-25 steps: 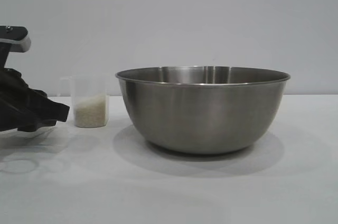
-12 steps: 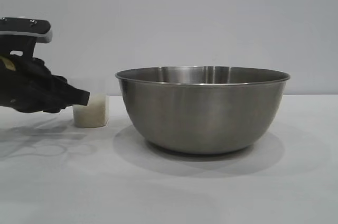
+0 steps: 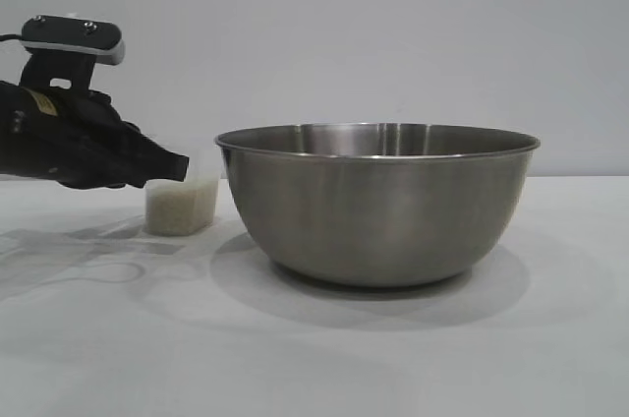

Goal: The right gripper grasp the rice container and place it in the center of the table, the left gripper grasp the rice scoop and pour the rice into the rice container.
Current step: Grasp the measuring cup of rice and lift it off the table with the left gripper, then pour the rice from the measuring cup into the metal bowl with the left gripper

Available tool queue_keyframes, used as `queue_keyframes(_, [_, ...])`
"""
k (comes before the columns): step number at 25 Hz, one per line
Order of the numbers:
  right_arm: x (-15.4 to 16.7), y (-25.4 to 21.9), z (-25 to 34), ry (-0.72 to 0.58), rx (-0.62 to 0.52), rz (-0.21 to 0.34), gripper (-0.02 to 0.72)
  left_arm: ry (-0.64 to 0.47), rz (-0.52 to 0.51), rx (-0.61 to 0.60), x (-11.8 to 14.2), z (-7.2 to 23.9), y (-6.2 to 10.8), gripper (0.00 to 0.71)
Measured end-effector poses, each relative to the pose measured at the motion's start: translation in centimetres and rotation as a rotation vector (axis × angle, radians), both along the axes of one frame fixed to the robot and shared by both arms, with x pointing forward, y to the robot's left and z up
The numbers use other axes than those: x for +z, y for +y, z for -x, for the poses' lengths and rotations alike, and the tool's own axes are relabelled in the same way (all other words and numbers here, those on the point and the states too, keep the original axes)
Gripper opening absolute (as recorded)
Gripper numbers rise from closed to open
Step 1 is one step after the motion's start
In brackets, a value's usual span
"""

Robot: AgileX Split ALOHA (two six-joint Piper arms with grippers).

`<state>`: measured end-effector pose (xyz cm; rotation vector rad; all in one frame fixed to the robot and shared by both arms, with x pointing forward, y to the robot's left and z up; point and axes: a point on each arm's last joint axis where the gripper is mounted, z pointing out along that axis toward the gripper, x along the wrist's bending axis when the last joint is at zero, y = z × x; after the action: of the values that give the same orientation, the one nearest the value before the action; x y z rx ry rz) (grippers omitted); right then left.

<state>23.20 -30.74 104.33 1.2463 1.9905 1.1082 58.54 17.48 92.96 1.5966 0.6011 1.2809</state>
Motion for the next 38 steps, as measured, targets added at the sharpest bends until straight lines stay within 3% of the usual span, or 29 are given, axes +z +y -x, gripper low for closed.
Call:
queue_keyframes(3, [0.0, 0.0, 0.0, 0.0, 0.0, 0.0, 0.44, -0.164, -0.205, -0.14, 2.3, 0.9, -1.2, 0.0])
queue_keyframes(6, [0.0, 0.0, 0.0, 0.0, 0.0, 0.0, 0.44, -0.3, -0.396, -0.243, 3.0, 1.7, -2.6, 0.0])
queue_keyframes(12, [0.0, 0.0, 0.0, 0.0, 0.0, 0.0, 0.44, -0.542, -0.755, -0.326, 2.8, 3.3, -5.7, 0.0])
queue_keyframes(13, [0.0, 0.0, 0.0, 0.0, 0.0, 0.0, 0.388, -0.571, -0.807, -0.339, 2.7, 3.5, -6.1, 0.0])
queue_keyframes(15, [0.0, 0.0, 0.0, 0.0, 0.0, 0.0, 0.388, -0.621, -0.888, -0.365, 2.5, 3.9, -6.7, 0.0])
queue_keyframes(17, [0.0, 0.0, 0.0, 0.0, 0.0, 0.0, 0.334, -0.679, -0.982, -0.393, 2.3, 4.2, -7.1, 0.0])
queue_keyframes(21, [0.0, 0.0, 0.0, 0.0, 0.0, 0.0, 0.337, -0.797, -1.158, -0.429, 2.0, 4.5, -7.3, 0.0])
queue_keyframes(32, [0.0, 0.0, 0.0, 0.0, 0.0, 0.0, 0.337, -1.1, -1.415, -0.519, 2.1, 4.7, -8.5, 0.0])
queue_keyframes(38, [0.0, 0.0, 0.0, 0.0, 0.0, 0.0, 0.337, -1.206, -1.47, -0.545, 2.2, 5.0, -9.1, 0.0])
